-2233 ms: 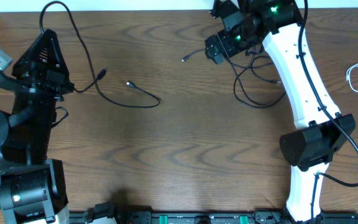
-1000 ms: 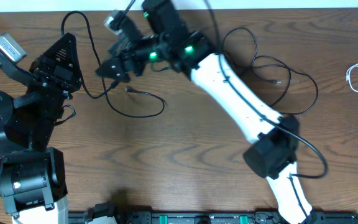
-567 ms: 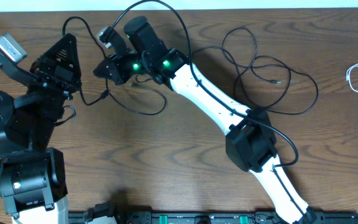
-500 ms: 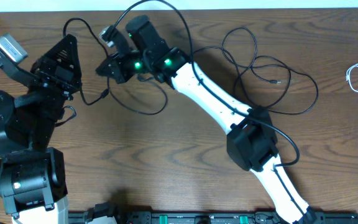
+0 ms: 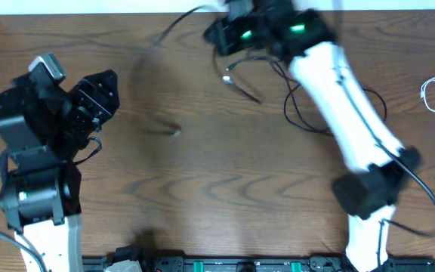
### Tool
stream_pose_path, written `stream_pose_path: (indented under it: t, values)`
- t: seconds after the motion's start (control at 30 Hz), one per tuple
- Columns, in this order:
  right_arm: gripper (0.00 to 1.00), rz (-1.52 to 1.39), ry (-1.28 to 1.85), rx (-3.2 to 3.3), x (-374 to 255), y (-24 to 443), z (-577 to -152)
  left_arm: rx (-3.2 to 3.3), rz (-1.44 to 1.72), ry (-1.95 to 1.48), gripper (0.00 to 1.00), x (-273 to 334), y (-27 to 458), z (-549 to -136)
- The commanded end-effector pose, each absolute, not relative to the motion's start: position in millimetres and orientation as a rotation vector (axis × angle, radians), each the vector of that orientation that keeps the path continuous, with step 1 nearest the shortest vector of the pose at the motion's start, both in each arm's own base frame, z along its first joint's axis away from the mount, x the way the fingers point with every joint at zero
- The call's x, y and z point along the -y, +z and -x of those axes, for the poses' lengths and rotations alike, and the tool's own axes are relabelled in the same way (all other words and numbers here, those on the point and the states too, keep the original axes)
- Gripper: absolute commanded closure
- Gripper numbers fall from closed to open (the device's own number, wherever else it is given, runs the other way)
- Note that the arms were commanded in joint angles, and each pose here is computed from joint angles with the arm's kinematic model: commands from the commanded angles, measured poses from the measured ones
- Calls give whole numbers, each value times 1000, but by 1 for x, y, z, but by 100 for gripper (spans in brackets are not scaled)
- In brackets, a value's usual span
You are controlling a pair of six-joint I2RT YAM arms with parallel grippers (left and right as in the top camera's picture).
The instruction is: Untangle cables
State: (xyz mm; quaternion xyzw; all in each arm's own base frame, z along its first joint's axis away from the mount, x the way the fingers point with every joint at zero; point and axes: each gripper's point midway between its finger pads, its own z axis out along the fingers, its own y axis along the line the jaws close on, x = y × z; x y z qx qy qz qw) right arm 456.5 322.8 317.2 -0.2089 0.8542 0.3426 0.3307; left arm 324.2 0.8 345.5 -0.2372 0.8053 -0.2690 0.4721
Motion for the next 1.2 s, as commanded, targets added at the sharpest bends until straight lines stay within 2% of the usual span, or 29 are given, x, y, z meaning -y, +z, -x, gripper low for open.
stream_pose_path:
  t: [0.0, 0.23, 0.43, 0.7, 0.93, 1.17]
  values:
    - [99, 499, 775, -2046, -273, 401, -447, -2042, 598, -568, 44, -12, 326, -334]
    - [99, 171, 676, -1855, -145, 504, -428, -2167, 618, -548, 41, -16, 288, -351]
    - [99, -81, 497, -1760, -30, 542, -406, -2214, 644, -550, 41, -17, 270, -359]
    - [99, -496, 230, -1845, 117, 500, -385, -2228, 610, -533, 41, -18, 268, -360]
    - [99, -802, 78, -1896, 217, 451, -367, -2230, 612, -534, 43, -18, 267, -360]
    - [99, -1170, -77, -1937, 303, 383, -340, -2231, 612, -534, 44, -18, 267, -360]
